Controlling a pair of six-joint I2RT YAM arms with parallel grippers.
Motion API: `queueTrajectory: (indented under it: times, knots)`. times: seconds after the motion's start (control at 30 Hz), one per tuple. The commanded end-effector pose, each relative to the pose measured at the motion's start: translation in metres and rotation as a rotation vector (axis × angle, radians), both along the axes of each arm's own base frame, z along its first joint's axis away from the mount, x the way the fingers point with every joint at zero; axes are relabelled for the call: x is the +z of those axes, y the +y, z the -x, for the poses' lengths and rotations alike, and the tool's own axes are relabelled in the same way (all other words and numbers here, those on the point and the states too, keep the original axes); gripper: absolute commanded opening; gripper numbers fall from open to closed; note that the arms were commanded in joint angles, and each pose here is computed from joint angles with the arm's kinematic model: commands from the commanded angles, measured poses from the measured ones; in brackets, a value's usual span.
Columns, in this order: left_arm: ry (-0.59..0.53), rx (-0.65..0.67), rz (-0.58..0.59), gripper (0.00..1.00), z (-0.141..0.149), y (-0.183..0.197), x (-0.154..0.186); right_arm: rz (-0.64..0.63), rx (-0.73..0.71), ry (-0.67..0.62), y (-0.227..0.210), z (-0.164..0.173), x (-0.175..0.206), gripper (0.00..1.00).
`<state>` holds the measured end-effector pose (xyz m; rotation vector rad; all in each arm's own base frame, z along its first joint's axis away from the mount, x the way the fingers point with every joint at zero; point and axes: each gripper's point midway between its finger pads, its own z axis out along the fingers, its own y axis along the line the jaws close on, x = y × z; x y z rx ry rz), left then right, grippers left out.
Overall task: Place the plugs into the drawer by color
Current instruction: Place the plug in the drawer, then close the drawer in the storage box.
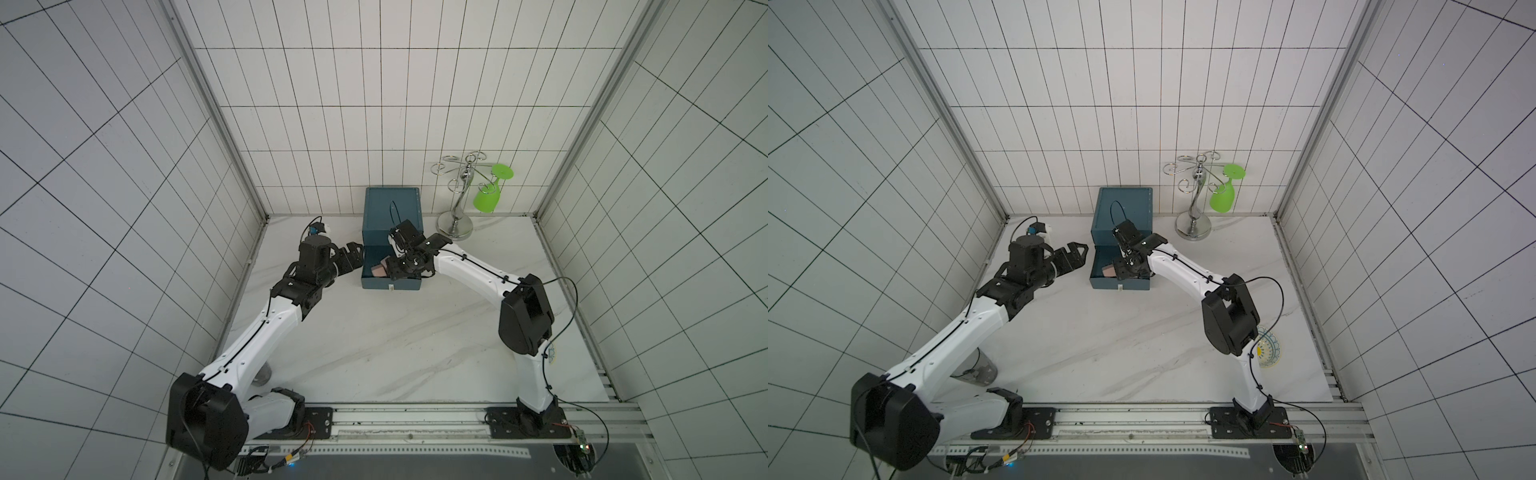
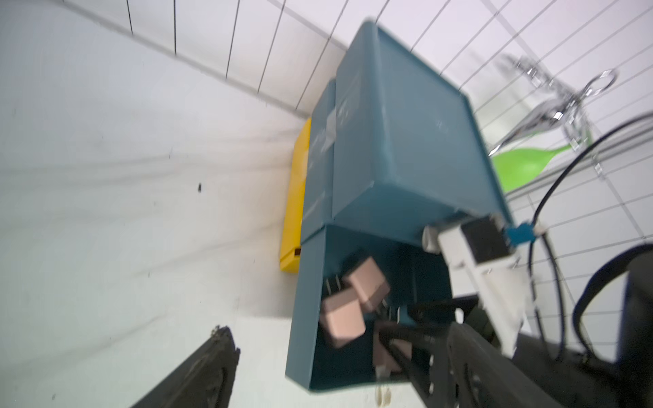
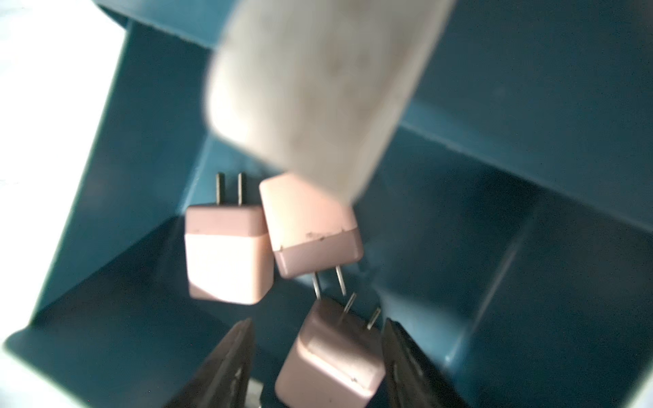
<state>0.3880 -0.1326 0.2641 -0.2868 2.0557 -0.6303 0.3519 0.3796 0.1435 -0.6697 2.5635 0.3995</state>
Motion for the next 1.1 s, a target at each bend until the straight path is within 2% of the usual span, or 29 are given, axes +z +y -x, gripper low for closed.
queueTrajectory:
  times: [0.0, 0.07, 0.2, 0.3, 0.33, 0.4, 0.47, 0.6, 0.67, 0.77, 0.83, 0.9, 1.07]
  knots:
    - [-0.074, -0.042, -0.057, 0.96, -0.03, -0.007, 0.026, -0.134, 0.012, -0.049, -0.009, 0.016, 0.058, 0.59]
    - [-0.069, -0.085, -0.083, 0.95, -0.053, -0.019, 0.025, -0.203, 0.026, -0.062, -0.014, 0.032, 0.075, 0.59]
    - [-0.067, -0.098, -0.105, 0.93, -0.089, -0.029, 0.024, -0.29, 0.09, -0.01, -0.019, 0.072, 0.072, 0.58]
    - [0.011, -0.106, -0.178, 0.84, -0.117, -0.034, 0.004, -0.456, 0.192, 0.055, -0.001, 0.104, 0.068, 0.57]
    - [0.03, -0.111, -0.209, 0.81, -0.126, -0.034, 0.0, -0.476, 0.234, 0.061, 0.005, 0.114, 0.068, 0.56]
    - [0.103, -0.074, -0.254, 0.73, -0.138, -0.025, -0.013, -0.426, 0.275, 0.047, 0.011, 0.121, 0.058, 0.56]
    - [0.119, -0.118, -0.235, 0.67, -0.145, -0.031, -0.018, -0.389, 0.299, 0.064, 0.017, 0.121, 0.047, 0.55]
    - [0.149, -0.119, -0.254, 0.54, -0.144, -0.03, -0.034, -0.359, 0.286, 0.086, 0.027, 0.108, 0.027, 0.54]
    - [0.173, -0.115, -0.264, 0.51, -0.141, -0.027, -0.048, -0.312, 0.259, 0.068, 0.027, 0.093, 0.013, 0.53]
    - [0.228, -0.155, -0.252, 0.34, -0.134, -0.032, -0.068, -0.211, 0.198, 0.001, 0.019, 0.063, 0.001, 0.51]
    - [0.255, -0.182, -0.244, 0.3, -0.13, -0.036, -0.076, -0.173, 0.159, -0.074, 0.017, 0.045, 0.0, 0.51]
    - [0.273, -0.199, -0.247, 0.18, -0.127, -0.037, -0.085, -0.16, 0.152, -0.117, 0.022, 0.034, 0.0, 0.5]
    - [0.332, -0.217, -0.256, 0.15, -0.12, -0.037, -0.104, -0.072, 0.098, -0.248, 0.026, 0.004, 0.0, 0.5]
